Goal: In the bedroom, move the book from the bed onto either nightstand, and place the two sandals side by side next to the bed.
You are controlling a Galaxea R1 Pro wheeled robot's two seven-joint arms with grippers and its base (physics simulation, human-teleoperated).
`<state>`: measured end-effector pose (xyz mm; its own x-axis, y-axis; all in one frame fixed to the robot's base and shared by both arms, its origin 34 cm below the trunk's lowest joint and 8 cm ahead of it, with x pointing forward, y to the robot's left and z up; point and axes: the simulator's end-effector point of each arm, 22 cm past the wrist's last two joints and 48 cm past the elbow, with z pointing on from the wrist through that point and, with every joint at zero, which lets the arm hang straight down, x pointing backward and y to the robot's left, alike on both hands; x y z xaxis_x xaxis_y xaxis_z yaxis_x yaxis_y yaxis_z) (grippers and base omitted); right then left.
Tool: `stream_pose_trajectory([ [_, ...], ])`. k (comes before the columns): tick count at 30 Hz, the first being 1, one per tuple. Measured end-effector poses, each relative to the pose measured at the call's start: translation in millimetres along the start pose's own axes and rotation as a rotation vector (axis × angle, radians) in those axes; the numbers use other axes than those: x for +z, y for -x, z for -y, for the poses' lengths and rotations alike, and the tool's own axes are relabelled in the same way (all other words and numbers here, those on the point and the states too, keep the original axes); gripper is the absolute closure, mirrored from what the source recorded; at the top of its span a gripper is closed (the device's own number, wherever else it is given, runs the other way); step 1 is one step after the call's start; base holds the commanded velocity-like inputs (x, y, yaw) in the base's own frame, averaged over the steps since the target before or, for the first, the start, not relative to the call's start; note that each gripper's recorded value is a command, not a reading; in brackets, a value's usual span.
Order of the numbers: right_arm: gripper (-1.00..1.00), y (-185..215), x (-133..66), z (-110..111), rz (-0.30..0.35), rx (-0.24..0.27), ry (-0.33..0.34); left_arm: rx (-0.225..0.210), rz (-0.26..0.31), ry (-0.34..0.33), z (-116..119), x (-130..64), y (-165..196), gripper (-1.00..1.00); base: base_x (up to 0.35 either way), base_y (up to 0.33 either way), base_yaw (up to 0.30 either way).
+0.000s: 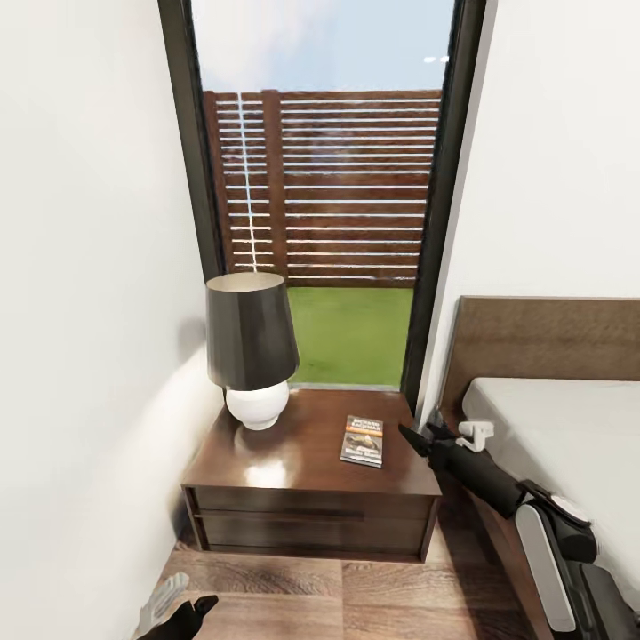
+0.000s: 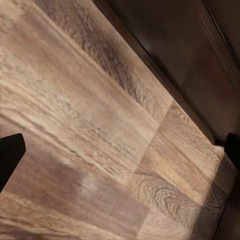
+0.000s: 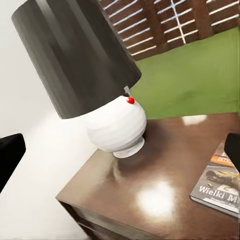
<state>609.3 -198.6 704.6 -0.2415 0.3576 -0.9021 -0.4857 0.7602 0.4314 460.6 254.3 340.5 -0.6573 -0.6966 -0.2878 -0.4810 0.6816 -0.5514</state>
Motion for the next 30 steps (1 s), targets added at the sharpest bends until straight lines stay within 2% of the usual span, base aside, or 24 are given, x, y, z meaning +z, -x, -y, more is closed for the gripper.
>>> stream_pose_trajectory([
  [2, -1.0, -28, 2.4, 15, -0.053, 0.045, -0.025, -0.003, -0.002, 0.002, -1, 0.9, -2, -1.0, 0.0, 0.0, 0.0],
  [5, -1.0, -52, 3.7, 25, -0.098, 0.077, -0.039, -0.005, -0.004, 0.003, -1, 1.4, -3, -1.0, 0.0, 0.0, 0.0],
  [19, -1.0, -54, -6.6, 15, -0.097, 0.042, -0.036, -0.006, -0.006, 0.004, -2, 2.0, -5, -1.0, 0.0, 0.0, 0.0],
  [30, -1.0, -54, -6.6, 15, -0.097, 0.042, -0.036, -0.006, -0.006, 0.004, -2, 2.0, -5, -1.0, 0.0, 0.0, 0.0],
])
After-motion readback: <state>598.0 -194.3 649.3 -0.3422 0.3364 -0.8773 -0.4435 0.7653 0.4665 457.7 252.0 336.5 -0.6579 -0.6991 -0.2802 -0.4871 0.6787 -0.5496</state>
